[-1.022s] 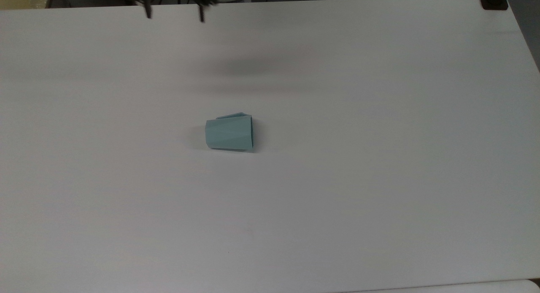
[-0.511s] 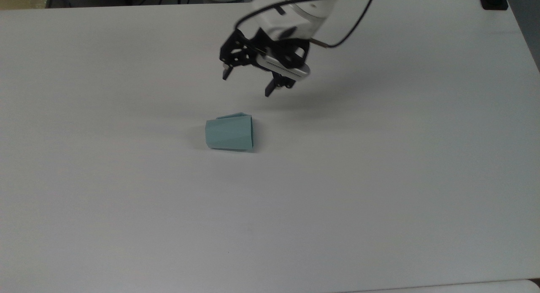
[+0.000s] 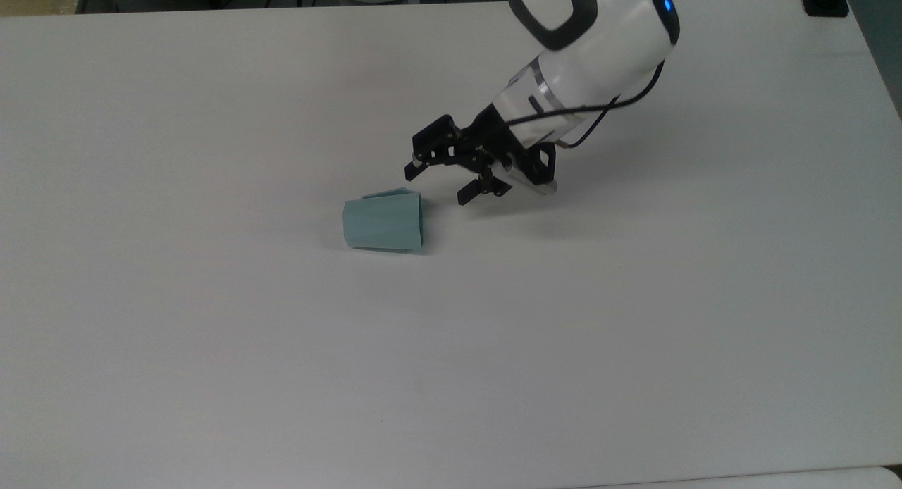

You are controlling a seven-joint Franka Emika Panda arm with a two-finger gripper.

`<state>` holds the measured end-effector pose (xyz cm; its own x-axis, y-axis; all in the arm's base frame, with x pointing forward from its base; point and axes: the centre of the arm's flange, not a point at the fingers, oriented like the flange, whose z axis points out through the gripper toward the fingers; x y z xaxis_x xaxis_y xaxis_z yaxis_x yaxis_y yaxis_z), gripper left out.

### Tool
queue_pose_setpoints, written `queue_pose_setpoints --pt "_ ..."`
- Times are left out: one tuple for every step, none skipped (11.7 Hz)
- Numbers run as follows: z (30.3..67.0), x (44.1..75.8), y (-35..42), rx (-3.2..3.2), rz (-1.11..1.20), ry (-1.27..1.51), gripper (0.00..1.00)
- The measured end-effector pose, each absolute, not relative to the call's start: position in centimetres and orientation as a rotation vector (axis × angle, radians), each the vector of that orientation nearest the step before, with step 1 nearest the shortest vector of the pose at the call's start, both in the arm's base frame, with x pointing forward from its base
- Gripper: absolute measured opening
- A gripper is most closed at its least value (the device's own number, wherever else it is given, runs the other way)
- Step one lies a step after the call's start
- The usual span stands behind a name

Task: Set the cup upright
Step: 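Move the open gripper down toward the rim of the teal cup, then close the gripper on the rim of the lying teal cup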

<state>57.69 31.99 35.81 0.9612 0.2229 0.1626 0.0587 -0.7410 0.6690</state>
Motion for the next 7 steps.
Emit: queue_pose_setpoints --pt "34.3 57.9 32.0 2.376 0.289 0.202 1.0" --pt "33.5 58.2 32.0 2.363 0.285 0.203 1.0" --pt "33.3 58.5 31.9 2.356 0.288 0.203 1.0" --pt "33.4 58.9 31.6 2.357 0.297 0.2 1.0" --pt "33.4 59.3 31.0 2.359 0.302 0.19 1.0" --pt "33.5 59.8 30.3 2.356 0.302 0.181 1.0" --pt "33.4 60.1 29.6 2.354 0.298 0.17 1.0"
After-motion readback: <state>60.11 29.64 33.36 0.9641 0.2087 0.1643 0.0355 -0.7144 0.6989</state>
